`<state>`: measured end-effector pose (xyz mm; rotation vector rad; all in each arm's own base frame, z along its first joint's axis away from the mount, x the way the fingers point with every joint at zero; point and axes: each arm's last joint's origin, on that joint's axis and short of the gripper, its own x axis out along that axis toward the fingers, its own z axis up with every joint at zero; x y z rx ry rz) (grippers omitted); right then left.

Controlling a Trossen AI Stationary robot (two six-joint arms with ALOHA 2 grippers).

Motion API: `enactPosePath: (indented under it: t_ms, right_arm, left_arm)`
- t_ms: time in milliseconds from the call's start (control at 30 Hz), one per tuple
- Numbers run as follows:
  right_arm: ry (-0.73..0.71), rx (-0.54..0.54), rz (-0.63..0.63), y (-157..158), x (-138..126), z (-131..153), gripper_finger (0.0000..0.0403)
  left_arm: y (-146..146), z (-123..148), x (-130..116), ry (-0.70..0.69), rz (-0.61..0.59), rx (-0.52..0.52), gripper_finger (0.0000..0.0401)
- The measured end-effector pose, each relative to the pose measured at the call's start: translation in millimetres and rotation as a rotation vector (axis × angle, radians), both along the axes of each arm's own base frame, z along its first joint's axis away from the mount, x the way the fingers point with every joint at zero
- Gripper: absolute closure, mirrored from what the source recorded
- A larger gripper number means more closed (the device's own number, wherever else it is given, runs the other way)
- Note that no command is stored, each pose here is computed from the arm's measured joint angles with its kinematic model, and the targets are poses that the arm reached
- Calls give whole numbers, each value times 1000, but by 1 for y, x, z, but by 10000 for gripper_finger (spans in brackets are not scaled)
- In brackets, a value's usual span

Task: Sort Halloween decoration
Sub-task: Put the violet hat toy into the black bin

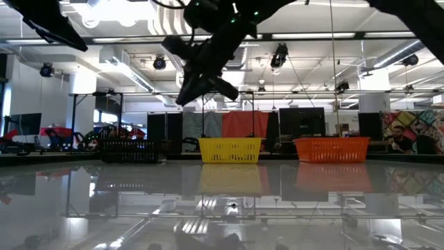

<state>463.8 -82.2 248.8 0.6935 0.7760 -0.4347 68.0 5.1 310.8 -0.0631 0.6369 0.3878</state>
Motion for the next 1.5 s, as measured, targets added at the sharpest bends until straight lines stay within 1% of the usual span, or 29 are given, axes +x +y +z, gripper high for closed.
enactPosePath:
  t_ms: [100, 233, 533, 767, 900, 1033, 1200, 1500]
  right_arm:
    - [-26, 3, 16, -15, 13, -1, 394]
    - [-55, -3, 35, -35, 29, -5, 394]
    - [-108, 8, 69, -70, 49, -16, 394]
    - [-112, 20, 94, -81, 58, -31, 394]
    - [-111, 24, 115, -84, 60, -40, 394]
    - [-115, 22, 110, -87, 60, -43, 393]
    - [-134, 14, 102, -92, 60, -42, 374]
    - [-163, -2, 96, -96, 61, -40, 314]
  left_arm:
    - [1, 0, 0, -6, 38, 18, 278]
    - [1, 1, -1, -13, 48, 18, 278]
    - [1, 1, -1, -18, 56, 11, 278]
    - [2, 1, -1, -28, 87, 13, 278]
    - [2, 1, -1, -38, 103, -7, 278]
    - [2, 1, -1, -38, 105, -9, 278]
    - [2, 1, 0, -32, 104, -9, 278]
    - [2, 0, 1, -33, 112, -20, 278]
